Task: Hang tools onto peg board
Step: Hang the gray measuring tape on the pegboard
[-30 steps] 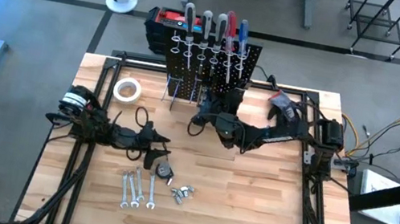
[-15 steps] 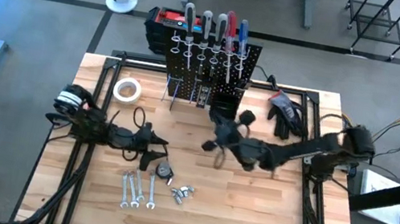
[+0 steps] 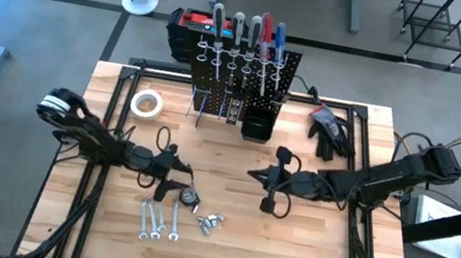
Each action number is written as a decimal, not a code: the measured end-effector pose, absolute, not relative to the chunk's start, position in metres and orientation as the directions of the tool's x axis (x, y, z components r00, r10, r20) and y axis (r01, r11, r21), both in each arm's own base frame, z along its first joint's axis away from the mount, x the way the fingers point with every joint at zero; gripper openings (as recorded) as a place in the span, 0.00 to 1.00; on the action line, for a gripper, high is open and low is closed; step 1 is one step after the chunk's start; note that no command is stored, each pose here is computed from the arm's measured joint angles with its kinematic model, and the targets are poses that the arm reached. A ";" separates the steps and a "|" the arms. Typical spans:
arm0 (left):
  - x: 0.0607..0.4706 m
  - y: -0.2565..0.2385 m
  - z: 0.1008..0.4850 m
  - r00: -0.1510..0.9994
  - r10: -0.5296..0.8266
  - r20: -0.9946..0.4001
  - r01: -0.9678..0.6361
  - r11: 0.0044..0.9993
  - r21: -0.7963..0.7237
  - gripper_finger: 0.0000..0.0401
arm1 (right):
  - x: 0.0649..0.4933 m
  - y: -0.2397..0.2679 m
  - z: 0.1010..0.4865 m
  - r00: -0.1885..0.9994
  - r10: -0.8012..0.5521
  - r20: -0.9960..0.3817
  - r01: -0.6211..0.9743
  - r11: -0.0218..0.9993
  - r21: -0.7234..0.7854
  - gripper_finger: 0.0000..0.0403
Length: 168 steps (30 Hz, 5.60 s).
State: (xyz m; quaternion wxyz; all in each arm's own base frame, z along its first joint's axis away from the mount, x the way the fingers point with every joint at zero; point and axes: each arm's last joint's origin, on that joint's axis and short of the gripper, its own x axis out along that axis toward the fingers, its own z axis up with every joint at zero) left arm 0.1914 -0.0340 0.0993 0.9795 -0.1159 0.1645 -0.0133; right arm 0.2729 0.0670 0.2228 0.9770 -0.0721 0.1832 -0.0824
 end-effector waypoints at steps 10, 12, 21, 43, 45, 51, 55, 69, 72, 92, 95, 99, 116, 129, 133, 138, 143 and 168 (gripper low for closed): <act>0.217 -0.060 0.119 0.707 -0.207 -0.676 -0.154 0.888 -0.433 0.58 | 0.266 0.086 0.219 0.911 -0.187 -0.367 0.118 0.972 -0.203 0.03; 0.225 -0.063 0.131 0.650 -0.150 -0.745 -0.213 0.905 -0.368 0.58 | 0.263 0.090 0.216 0.903 -0.190 -0.386 0.117 0.972 -0.203 0.06; 0.257 -0.075 0.171 0.574 -0.099 -0.813 -0.288 0.905 -0.314 0.58 | 0.251 0.108 0.196 0.889 -0.166 -0.427 0.081 0.974 -0.210 0.23; 0.279 -0.102 0.157 0.438 -0.079 -0.896 -0.352 0.902 -0.252 0.58 | 0.378 0.138 0.114 0.903 -0.052 -0.426 0.064 0.998 0.014 0.86; 0.280 -0.104 0.157 0.449 -0.085 -0.890 -0.327 0.911 -0.252 0.58 | 0.394 0.141 0.113 0.895 -0.058 -0.442 0.067 0.998 0.006 0.87; 0.284 -0.105 0.162 0.518 -0.086 -0.851 -0.271 0.927 -0.259 0.57 | 0.424 0.143 0.108 0.836 -0.091 -0.541 0.109 0.994 0.000 0.87; 0.287 -0.106 0.164 0.552 -0.092 -0.829 -0.246 0.932 -0.268 0.57 | 0.435 0.138 0.109 0.800 -0.117 -0.588 0.173 0.984 0.039 0.87; 0.270 -0.098 0.192 0.535 0.007 -0.845 -0.365 0.904 -0.223 0.57 | 0.448 0.128 0.097 0.785 -0.108 -0.610 0.243 0.959 0.143 0.87; 0.265 -0.097 0.206 0.573 0.037 -0.818 -0.373 0.902 -0.220 0.57 | 0.449 0.124 0.092 0.780 -0.121 -0.614 0.249 0.960 0.128 0.87; 0.211 -0.099 0.249 0.617 0.183 -0.765 -0.463 0.871 -0.166 0.57 | 0.450 0.118 0.083 0.770 -0.193 -0.608 0.259 0.966 0.022 0.48; 0.207 -0.103 0.251 0.635 0.208 -0.744 -0.470 0.868 -0.159 0.57 | 0.446 0.122 0.088 0.768 -0.192 -0.611 0.237 0.971 -0.007 0.48; 0.205 -0.108 0.249 0.646 0.240 -0.724 -0.478 0.867 -0.139 0.57 | 0.436 0.132 0.097 0.765 -0.230 -0.601 0.236 0.969 -0.071 0.47; 0.214 -0.127 0.228 0.750 0.437 -0.496 -0.555 0.824 -0.114 0.57 | 0.339 0.159 0.165 0.710 -0.671 -0.212 0.553 0.718 -0.423 0.47; 0.194 -0.106 0.153 0.776 0.517 -0.361 -0.608 0.766 -0.210 0.58 | 0.332 0.143 0.157 0.702 -0.696 -0.154 0.503 0.637 -0.584 0.47; 0.192 -0.097 0.146 0.755 0.564 -0.334 -0.643 0.737 -0.209 0.57 | 0.343 0.133 0.164 0.706 -0.689 -0.162 0.464 0.623 -0.630 0.47; 0.194 -0.095 0.146 0.755 0.556 -0.348 -0.640 0.740 -0.207 0.57 | 0.352 0.121 0.169 0.688 -0.708 -0.158 0.448 0.586 -0.676 0.47; 0.196 -0.097 0.149 0.759 0.551 -0.348 -0.630 0.755 -0.180 0.58 | 0.360 0.113 0.174 0.706 -0.687 -0.171 0.409 0.594 -0.693 0.47; 0.196 -0.097 0.148 0.767 0.525 -0.370 -0.614 0.767 -0.185 0.58 | 0.363 0.097 0.173 0.647 -0.743 -0.170 0.438 0.545 -0.715 0.47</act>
